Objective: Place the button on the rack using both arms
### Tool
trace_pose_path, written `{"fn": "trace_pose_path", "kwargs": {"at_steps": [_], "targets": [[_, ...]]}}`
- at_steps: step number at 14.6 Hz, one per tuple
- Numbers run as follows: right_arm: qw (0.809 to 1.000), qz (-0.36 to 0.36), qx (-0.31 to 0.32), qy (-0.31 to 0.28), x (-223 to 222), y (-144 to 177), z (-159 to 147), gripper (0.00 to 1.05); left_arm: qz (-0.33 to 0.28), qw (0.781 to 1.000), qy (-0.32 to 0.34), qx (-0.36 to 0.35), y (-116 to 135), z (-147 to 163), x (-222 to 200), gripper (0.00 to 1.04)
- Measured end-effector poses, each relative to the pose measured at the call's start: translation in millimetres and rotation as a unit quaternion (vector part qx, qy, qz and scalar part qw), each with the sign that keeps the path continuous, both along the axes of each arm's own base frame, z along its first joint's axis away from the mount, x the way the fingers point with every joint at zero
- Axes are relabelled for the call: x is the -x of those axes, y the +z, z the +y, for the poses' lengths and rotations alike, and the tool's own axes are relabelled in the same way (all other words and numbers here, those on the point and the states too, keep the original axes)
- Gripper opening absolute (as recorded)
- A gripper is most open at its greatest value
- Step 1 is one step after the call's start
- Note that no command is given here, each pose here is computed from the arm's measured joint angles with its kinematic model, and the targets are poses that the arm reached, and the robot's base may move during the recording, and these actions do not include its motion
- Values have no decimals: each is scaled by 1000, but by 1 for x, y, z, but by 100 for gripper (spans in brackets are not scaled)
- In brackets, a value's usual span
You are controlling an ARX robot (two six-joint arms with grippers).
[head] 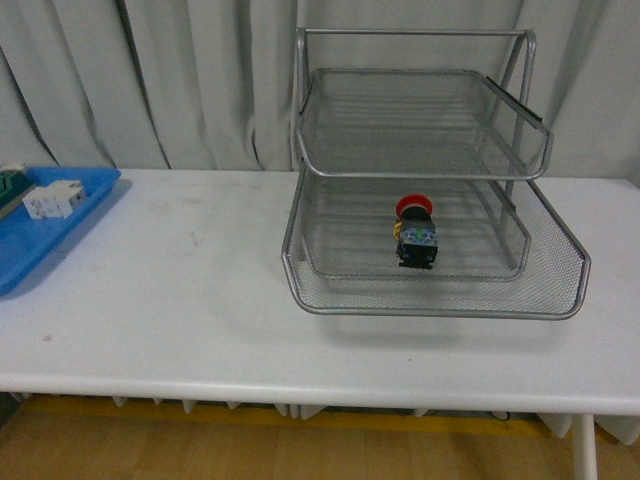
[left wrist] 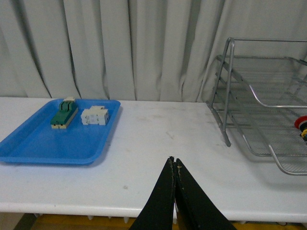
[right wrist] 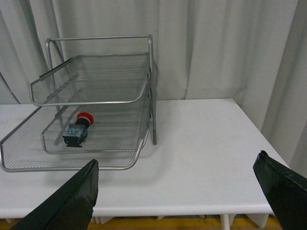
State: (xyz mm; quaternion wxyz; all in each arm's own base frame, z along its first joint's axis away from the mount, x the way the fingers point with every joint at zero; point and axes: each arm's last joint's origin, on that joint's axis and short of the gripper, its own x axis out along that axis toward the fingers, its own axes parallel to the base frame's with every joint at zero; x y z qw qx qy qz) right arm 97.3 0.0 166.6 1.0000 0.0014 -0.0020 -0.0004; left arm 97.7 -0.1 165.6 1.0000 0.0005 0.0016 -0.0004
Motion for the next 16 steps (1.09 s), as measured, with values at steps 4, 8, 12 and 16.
{"fn": "trace_pose_path", "kwargs": {"at_steps": [4, 8, 12, 16], "targets": [[1000, 0, 0, 0, 0, 0, 0, 98, 0, 1000, 0, 0, 0, 0, 0, 59], [985, 64, -31, 155, -38, 42, 14, 98, 0, 1000, 0, 0, 0, 0, 0, 97], [970, 120, -106, 185, -148, 76, 63, 98, 0, 1000, 0, 0, 0, 0, 0, 98], [940, 246, -123, 205, -220, 68, 118, 82, 0, 1000, 0, 0, 0, 0, 0, 98]]}}
